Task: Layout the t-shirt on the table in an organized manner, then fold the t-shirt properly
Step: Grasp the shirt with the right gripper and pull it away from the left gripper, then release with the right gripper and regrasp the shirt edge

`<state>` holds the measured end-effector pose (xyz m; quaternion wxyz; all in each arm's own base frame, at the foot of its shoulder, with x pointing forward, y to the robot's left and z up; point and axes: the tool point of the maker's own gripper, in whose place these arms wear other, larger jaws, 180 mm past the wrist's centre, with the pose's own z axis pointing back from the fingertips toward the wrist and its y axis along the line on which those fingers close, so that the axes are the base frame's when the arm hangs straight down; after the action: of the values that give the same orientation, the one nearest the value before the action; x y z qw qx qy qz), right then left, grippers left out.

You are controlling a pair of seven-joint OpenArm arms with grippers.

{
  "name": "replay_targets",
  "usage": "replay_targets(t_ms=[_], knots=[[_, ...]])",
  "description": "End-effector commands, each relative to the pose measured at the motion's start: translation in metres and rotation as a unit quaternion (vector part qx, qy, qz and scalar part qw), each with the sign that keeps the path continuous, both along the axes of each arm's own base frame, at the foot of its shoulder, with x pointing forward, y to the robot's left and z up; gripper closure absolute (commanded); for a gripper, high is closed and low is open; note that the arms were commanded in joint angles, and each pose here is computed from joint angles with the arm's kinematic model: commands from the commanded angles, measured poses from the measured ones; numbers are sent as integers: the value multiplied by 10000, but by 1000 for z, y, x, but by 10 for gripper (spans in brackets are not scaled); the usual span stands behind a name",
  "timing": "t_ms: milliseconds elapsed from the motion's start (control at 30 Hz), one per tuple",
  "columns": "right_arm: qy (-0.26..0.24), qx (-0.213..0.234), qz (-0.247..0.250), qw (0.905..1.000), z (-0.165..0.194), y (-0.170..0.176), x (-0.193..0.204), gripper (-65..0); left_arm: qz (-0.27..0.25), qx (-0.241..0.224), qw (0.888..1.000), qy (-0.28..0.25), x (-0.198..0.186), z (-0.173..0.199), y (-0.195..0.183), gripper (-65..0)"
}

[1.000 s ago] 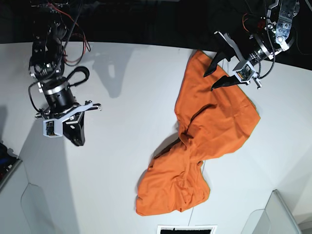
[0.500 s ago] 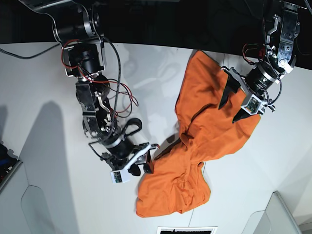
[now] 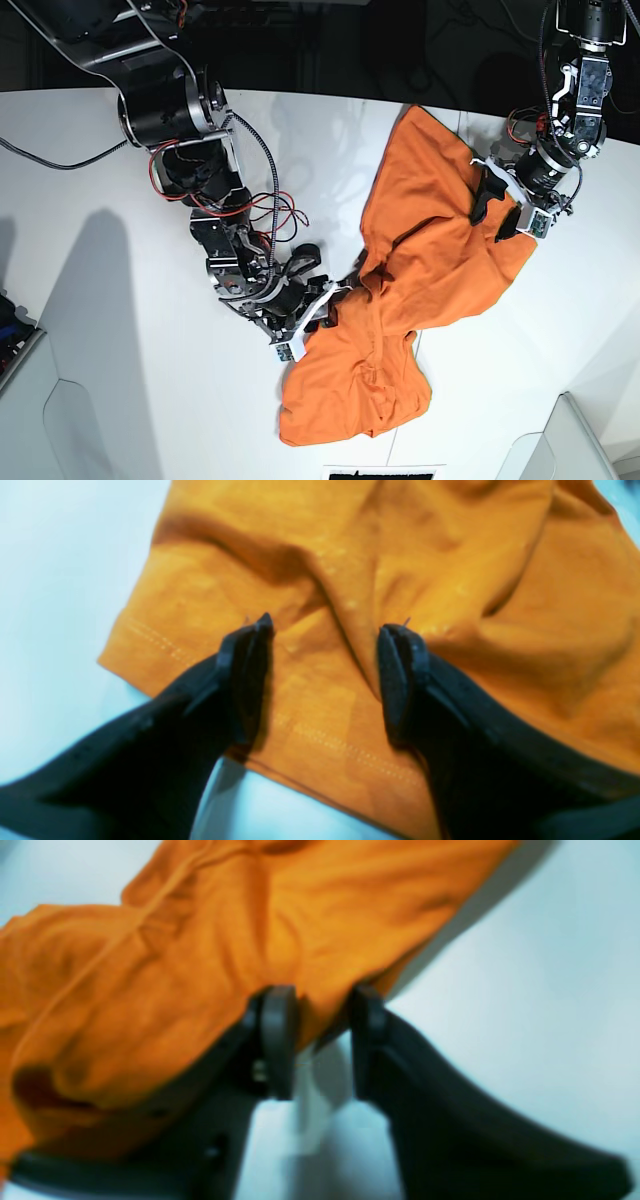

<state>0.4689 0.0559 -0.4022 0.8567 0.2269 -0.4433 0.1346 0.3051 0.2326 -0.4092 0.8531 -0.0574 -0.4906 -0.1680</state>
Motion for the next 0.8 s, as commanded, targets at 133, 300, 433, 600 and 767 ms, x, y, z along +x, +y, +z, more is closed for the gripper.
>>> replay_targets(t_ms=[133,300,433,600,767], knots=[[-532,147,297,9980,26,13,9,0,16,199,9998,17,2,2,10,-374],[-830,-12,328,9960,30,3,4,0,39,311,9992,261,-3,-5,14,-374],[-1120,-111,139,9936,36,-22,-11,0,24,442,9982,400,-6,-10,16,-374],[-1306,-281,-223,9908,38,-68,-50,0,37,641,9968,475,-7,-10,26,-374],[-1235,-151,-856,9885,39,-122,-100,0,124,752,9961,443,-5,-8,35,-374]])
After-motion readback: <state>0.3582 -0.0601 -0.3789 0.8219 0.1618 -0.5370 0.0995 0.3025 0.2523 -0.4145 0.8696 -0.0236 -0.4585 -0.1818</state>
